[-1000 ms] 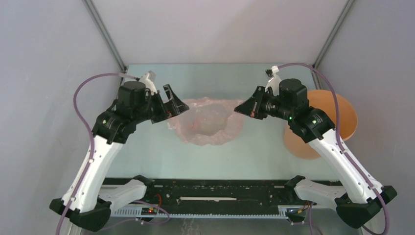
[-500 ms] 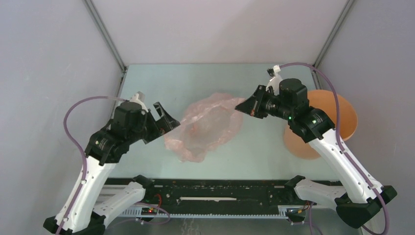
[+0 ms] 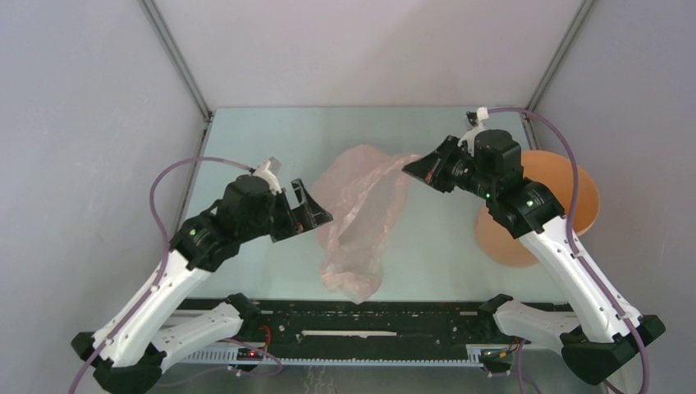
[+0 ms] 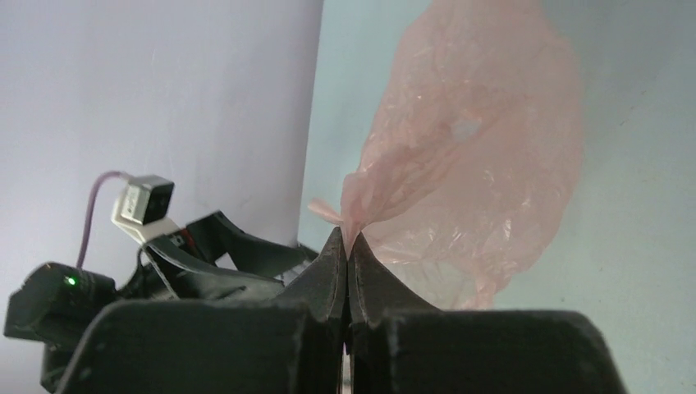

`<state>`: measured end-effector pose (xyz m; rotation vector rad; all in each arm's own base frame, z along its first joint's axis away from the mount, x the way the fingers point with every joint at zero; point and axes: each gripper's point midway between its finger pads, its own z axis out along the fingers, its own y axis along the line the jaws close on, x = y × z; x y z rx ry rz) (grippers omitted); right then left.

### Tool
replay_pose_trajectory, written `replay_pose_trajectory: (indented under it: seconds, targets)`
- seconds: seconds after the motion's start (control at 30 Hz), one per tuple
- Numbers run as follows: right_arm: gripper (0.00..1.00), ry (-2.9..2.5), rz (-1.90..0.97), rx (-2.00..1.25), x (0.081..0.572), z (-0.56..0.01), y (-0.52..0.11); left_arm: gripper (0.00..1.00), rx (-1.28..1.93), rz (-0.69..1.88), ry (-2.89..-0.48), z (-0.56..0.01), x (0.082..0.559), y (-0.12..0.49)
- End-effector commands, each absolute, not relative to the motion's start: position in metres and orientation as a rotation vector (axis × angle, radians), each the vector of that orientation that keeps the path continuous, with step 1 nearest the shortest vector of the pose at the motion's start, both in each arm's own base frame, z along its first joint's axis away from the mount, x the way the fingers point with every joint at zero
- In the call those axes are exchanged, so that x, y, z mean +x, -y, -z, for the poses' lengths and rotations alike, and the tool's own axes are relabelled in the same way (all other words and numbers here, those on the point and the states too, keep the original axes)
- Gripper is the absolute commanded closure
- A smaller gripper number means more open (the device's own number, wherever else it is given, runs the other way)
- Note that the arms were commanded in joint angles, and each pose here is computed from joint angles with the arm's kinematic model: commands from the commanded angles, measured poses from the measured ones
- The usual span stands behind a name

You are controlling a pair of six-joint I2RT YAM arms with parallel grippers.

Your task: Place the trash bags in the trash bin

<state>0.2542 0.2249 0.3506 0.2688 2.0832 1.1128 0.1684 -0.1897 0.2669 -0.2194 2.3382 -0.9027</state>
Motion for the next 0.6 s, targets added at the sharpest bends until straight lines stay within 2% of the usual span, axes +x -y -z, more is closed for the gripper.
replay_pose_trajectory:
  seconds: [0.0,0.37,0.57]
  targets:
    - [1.0,-1.941,-1.103,0.452,0.269,-0.376,-0.2,0.04,-0.153,0.958,-2.275,-0.285,0.195,0.218]
    - [1.0,-1.964,-1.005,0.546,0.256,-0.348,-0.165,0.0,-0.074,1.125,-2.333,-0.257,0.249,0.289]
    - [1.0,-1.99,-0.996,0.564,0.24,-0.334,-0.158,0.0,-0.093,1.233,-2.318,-0.257,0.302,0.329]
